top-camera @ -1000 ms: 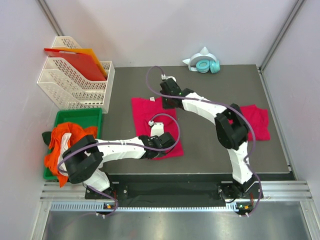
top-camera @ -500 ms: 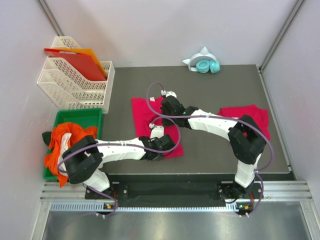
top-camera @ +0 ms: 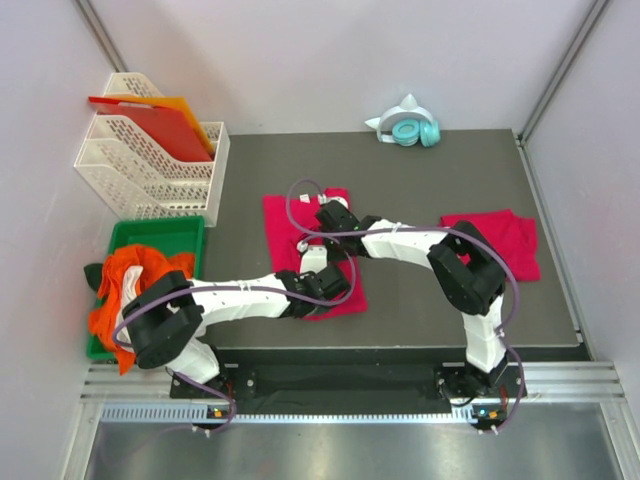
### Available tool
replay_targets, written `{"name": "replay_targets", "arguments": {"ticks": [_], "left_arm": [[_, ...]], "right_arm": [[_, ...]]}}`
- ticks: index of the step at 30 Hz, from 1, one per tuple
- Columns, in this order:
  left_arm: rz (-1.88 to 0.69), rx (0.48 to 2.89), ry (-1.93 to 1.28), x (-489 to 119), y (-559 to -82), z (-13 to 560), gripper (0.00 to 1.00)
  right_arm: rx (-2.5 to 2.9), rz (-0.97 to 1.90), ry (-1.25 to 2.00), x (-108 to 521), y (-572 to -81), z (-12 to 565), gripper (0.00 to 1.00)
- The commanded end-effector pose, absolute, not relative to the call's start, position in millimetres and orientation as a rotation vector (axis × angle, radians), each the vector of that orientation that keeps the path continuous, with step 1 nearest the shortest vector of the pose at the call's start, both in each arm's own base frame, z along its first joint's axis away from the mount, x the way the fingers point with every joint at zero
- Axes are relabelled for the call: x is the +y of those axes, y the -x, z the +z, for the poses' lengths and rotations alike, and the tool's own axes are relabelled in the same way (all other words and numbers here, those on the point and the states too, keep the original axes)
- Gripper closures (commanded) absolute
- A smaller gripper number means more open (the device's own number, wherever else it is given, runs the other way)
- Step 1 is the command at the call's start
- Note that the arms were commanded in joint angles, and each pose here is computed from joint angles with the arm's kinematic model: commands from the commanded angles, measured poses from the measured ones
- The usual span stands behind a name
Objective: Fold and stack the t-shirts
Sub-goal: Fold the folded rectangular tshirt in 1/3 of the way
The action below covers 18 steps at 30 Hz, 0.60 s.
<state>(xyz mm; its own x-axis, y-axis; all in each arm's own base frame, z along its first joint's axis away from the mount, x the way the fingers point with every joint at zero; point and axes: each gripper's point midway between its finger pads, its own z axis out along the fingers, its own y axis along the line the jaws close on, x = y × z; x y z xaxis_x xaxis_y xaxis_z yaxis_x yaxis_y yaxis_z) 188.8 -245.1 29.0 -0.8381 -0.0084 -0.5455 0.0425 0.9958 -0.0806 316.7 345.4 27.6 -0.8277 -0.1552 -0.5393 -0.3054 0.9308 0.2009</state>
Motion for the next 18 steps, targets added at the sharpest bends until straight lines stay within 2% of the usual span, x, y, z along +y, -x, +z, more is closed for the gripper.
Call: {"name": "replay_targets", "arguments": {"ticks": [1, 18], "left_arm": [[-0.239, 2.484, 0.010, -265.0, -201.0, 53.8, 1.00], [-0.229, 2.526, 0.008, -259.6, -190.7, 42.2, 1.00]], "right_arm": [[2.531, 0.357, 0.265, 339.2, -346.3, 33.9, 1.00], [2.481, 0.348, 0.176, 348.6, -427.5, 44.8, 1.00]]}}
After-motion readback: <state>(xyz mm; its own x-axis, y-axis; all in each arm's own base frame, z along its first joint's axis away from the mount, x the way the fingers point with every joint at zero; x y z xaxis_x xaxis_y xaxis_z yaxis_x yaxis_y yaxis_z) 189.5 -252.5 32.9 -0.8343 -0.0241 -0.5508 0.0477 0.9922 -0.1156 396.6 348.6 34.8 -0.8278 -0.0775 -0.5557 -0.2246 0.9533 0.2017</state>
